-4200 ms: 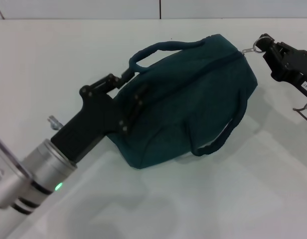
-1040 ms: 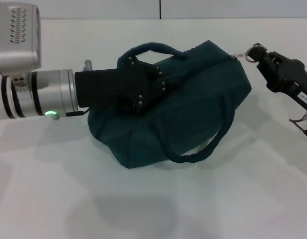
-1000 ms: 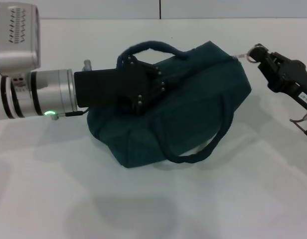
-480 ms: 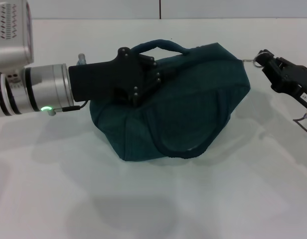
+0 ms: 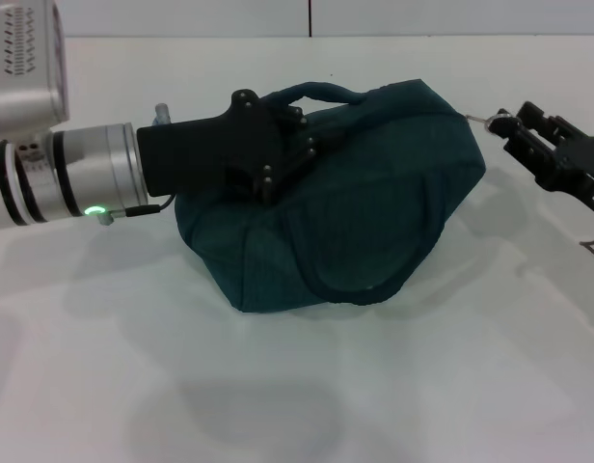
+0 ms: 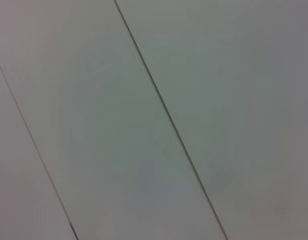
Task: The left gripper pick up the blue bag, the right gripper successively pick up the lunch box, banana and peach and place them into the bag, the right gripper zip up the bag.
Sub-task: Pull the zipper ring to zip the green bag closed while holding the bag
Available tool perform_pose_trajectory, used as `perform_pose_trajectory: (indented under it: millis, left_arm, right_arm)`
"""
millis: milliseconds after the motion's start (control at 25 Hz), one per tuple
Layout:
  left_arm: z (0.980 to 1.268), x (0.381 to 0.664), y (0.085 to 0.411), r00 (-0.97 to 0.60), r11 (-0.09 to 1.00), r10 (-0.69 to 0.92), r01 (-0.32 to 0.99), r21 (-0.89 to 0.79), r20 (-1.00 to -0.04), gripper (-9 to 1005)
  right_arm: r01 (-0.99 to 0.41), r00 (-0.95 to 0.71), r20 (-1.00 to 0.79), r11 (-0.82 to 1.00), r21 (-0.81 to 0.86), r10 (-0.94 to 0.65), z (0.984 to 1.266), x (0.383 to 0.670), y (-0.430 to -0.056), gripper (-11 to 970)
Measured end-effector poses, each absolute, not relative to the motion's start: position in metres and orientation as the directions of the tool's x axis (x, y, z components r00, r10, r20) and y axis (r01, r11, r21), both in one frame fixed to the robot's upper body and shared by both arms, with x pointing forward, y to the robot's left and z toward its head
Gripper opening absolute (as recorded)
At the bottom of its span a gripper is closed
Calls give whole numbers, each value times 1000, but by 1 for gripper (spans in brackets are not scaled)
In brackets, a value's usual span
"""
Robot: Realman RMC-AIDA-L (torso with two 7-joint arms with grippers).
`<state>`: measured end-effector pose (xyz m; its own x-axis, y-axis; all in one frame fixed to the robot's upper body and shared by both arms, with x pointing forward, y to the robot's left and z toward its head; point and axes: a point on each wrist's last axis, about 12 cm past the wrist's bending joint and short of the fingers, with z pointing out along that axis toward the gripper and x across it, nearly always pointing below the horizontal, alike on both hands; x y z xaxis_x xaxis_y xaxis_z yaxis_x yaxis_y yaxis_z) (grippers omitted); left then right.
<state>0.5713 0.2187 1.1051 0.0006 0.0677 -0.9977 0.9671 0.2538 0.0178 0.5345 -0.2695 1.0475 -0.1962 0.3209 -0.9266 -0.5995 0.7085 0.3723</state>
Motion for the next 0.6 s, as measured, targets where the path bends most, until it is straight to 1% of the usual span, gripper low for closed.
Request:
perform_pose_trajectory:
  millis: [280, 520, 600]
  left_arm:
    - [1104, 571, 217, 3, 257, 63, 966, 20, -998, 81]
    - [1105, 570, 215, 0, 258, 46, 966, 12, -999, 86]
    - [1105, 570, 215, 0, 255, 39, 967, 10, -999, 88]
  right_arm:
    - [-571, -192, -937, 744, 347, 290, 1042, 531, -276, 493]
    - [-516, -208, -934, 779, 356, 289, 1038, 539, -276, 560]
    - [-512, -212, -936, 784, 351, 281, 1038, 541, -275, 538]
